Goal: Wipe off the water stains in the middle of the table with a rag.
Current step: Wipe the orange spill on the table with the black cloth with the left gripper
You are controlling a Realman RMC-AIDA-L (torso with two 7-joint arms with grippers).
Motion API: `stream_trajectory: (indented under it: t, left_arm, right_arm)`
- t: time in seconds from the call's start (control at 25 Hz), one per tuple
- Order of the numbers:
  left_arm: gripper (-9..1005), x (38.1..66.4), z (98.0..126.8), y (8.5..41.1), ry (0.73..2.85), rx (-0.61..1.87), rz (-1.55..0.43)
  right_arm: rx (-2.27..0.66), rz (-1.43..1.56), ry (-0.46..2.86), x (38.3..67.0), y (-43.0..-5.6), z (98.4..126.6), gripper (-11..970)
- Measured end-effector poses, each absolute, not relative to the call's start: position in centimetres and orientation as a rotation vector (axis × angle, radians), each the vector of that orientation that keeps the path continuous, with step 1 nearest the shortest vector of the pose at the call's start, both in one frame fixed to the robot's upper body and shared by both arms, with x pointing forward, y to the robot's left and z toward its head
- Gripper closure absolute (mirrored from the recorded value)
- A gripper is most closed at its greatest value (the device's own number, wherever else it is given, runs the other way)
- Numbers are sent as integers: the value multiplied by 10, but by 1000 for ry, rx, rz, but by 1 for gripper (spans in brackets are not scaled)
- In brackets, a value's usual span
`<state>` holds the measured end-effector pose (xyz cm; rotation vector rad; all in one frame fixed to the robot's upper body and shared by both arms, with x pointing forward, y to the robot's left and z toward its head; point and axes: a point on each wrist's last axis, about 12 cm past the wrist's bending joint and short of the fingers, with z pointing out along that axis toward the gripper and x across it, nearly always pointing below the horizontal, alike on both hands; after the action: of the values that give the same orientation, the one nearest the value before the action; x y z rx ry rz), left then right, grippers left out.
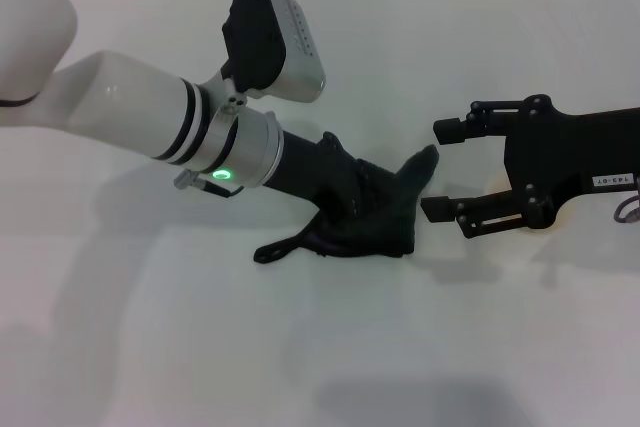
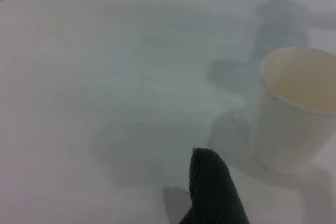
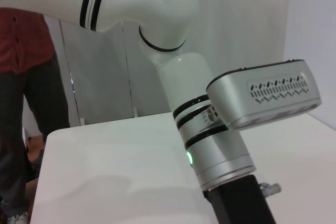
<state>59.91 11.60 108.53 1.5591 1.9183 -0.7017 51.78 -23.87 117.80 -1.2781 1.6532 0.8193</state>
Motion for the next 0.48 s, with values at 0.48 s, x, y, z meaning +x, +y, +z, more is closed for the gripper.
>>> stream_trajectory:
  t: [0.48]
  left_arm:
    - [929,584,1080,118,1926,1630,-803]
  right_arm:
    - [-1282,821,1651,518,-238,1178,129]
